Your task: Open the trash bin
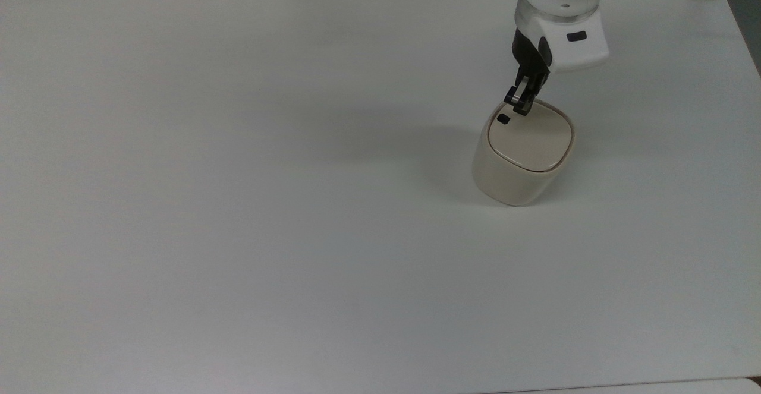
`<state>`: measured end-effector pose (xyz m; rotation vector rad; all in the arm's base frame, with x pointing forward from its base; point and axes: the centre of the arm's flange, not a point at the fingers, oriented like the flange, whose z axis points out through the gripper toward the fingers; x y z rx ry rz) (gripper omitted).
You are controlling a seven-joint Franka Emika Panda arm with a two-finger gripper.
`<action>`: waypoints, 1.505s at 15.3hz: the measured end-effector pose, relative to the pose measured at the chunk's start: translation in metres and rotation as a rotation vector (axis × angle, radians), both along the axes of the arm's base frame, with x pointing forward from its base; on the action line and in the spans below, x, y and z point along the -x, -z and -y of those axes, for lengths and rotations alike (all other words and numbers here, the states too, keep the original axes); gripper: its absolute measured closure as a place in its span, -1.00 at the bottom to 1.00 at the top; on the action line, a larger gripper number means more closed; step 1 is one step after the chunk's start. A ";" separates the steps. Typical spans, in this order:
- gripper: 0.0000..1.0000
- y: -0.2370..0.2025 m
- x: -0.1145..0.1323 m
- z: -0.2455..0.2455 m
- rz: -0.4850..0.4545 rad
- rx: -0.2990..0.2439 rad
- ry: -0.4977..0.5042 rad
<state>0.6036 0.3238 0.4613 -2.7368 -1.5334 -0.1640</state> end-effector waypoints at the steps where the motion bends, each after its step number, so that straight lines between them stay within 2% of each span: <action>1: 0.98 0.000 0.001 -0.002 0.000 0.000 -0.002; 7: 0.98 0.020 -0.002 -0.004 -0.024 0.018 0.000; 15: 0.96 0.018 -0.002 -0.008 -0.016 0.020 -0.001; 19: 0.86 -0.018 0.006 -0.003 -0.005 0.002 0.108; 20: 0.78 -0.030 0.008 0.007 -0.012 0.007 0.141; 23: 0.19 -0.072 0.008 0.061 -0.034 0.017 0.252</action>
